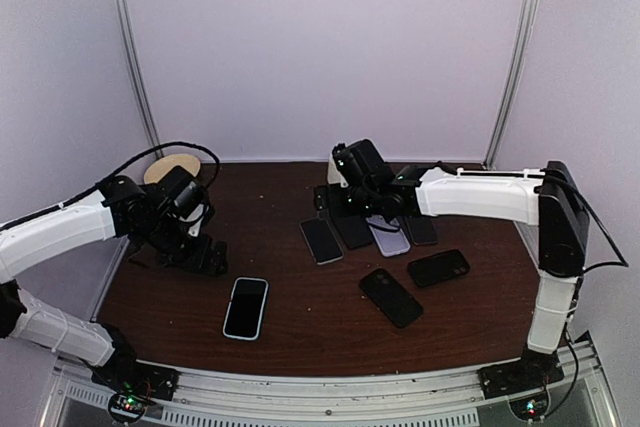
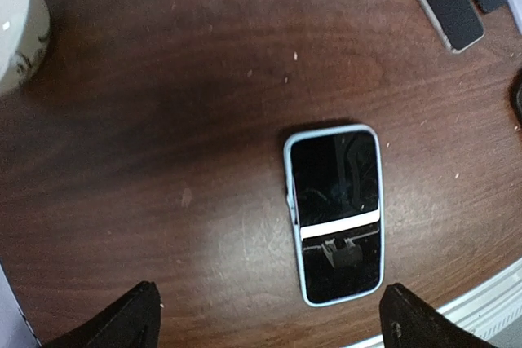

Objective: Take the phone out of the phone case
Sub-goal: Place the phone at the center of the board, then pick up the phone with the phone case from the center of the board.

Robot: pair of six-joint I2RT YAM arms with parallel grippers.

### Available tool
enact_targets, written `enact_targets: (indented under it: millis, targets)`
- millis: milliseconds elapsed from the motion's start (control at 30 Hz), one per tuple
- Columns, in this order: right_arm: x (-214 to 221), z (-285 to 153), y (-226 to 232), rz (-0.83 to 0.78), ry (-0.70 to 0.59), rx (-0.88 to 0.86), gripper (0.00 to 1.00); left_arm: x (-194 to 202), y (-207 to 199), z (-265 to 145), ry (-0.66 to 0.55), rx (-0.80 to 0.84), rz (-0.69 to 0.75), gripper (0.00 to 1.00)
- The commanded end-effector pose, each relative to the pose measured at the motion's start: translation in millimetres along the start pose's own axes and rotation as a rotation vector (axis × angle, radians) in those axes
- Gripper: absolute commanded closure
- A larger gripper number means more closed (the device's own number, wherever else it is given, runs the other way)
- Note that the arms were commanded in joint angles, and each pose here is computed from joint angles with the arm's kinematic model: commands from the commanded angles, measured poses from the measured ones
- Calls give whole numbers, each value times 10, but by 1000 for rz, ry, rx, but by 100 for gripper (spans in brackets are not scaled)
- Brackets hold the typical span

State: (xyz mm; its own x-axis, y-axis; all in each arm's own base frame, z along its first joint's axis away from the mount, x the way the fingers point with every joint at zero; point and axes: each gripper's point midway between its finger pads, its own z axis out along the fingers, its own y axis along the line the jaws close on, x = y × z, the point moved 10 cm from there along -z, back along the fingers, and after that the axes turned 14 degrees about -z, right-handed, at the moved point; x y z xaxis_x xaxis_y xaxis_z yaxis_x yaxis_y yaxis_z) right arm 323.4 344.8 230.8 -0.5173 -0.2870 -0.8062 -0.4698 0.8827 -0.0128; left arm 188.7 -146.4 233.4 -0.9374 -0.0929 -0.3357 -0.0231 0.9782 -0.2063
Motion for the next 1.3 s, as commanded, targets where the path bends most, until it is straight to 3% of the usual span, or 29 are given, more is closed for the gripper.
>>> enact_targets:
  millis: [0, 300, 467, 767, 1267]
  targets:
    - [99, -254, -167, 37, 33, 70, 1, 200, -6, 145, 77, -84, -84, 3]
    - [160, -803, -392, 54, 18, 120, 1, 550, -295, 540, 165, -151, -4, 3]
    - [229, -948, -462, 59, 0, 123, 1, 665, -343, 719, 234, -72, -9, 3]
    - [312, -822, -408, 66, 35, 82, 1, 754, -361, 878, 297, -34, -4, 2]
    - [386, -614, -323, 66, 85, 49, 1, 767, -441, 1005, 280, -73, 6, 2]
